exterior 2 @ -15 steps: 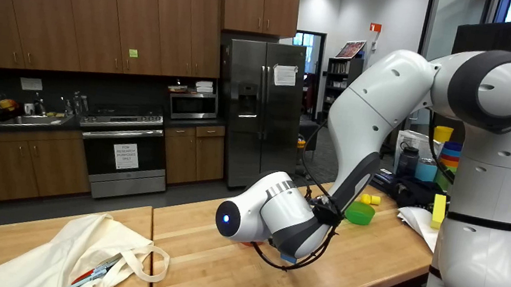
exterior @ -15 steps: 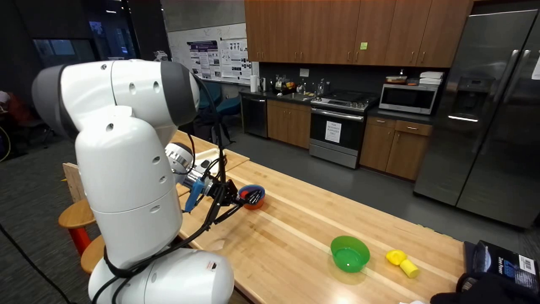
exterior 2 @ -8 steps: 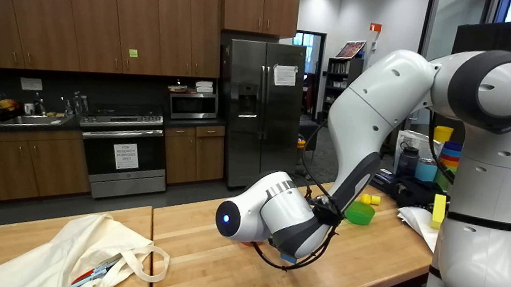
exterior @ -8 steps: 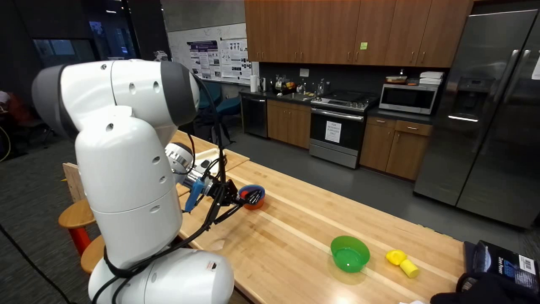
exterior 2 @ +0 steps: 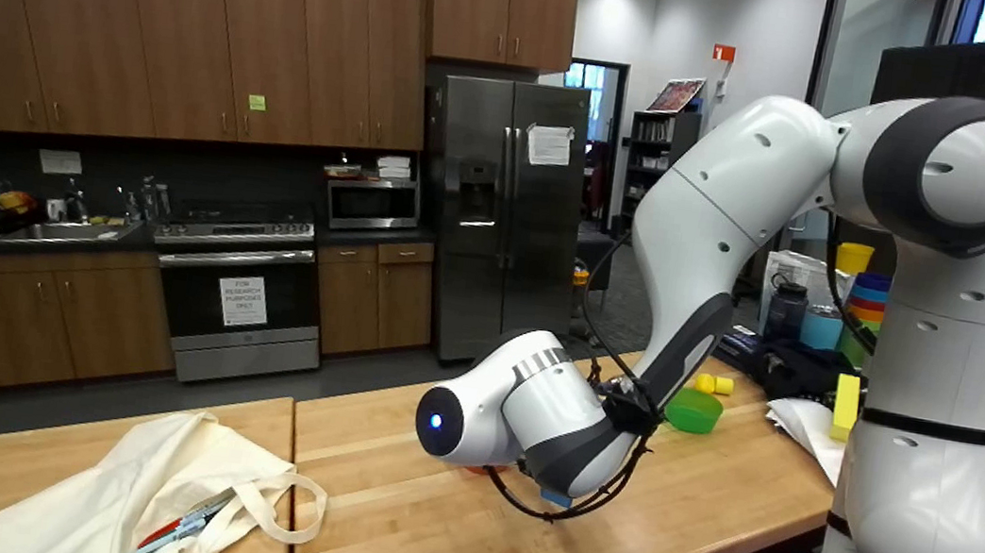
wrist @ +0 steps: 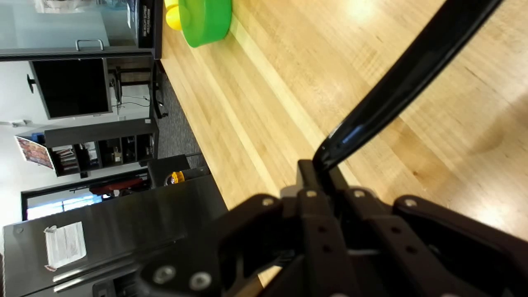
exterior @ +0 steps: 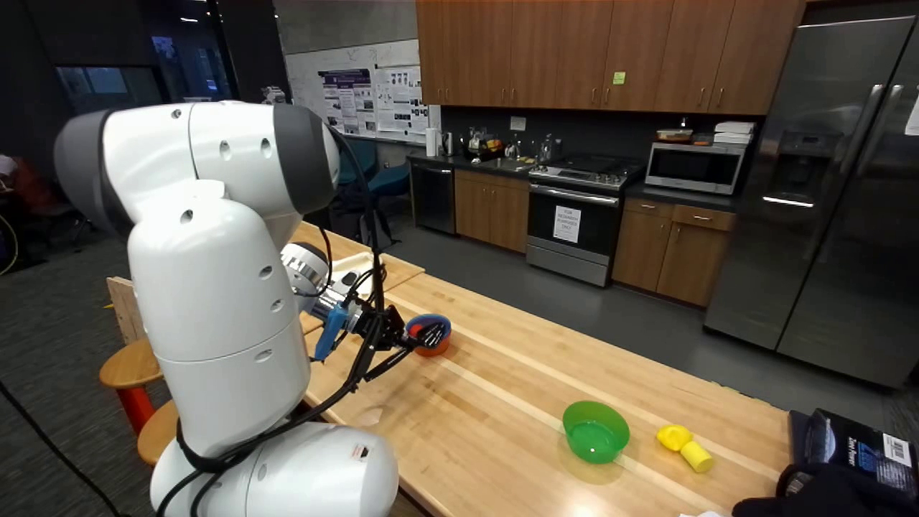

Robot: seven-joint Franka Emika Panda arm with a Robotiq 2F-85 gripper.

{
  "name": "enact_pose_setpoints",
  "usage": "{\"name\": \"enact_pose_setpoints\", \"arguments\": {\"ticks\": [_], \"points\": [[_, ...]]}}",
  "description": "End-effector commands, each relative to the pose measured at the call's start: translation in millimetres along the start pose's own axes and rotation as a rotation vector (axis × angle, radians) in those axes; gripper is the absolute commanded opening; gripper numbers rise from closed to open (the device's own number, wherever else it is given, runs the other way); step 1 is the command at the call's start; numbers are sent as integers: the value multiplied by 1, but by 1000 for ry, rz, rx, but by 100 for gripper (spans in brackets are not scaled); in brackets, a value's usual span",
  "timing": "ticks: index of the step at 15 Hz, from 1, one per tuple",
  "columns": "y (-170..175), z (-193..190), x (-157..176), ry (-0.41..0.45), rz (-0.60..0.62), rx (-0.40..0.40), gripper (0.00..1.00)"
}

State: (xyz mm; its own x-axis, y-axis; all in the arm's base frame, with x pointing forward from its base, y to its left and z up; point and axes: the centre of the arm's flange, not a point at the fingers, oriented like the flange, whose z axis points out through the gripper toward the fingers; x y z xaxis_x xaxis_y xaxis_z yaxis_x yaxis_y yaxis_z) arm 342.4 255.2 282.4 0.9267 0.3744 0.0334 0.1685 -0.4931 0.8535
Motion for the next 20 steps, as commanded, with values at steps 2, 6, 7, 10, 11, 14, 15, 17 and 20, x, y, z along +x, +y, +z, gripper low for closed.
{"name": "enact_pose_setpoints", "arguments": {"ticks": [2, 6, 7, 10, 11, 14, 15, 17, 20], "points": [[0, 0, 0, 0, 0, 0, 7], [0, 0, 0, 0, 0, 0, 7], [0, 0, 0, 0, 0, 0, 7], [0, 0, 0, 0, 0, 0, 7], [0, 0, 0, 0, 0, 0, 7], [4, -3, -2, 8, -18, -7, 2], [5, -5, -2, 9, -52, -17, 2], [5, -10, 2, -15, -130, -69, 2], [4, -15, 7, -64, -275, -171, 2]]}}
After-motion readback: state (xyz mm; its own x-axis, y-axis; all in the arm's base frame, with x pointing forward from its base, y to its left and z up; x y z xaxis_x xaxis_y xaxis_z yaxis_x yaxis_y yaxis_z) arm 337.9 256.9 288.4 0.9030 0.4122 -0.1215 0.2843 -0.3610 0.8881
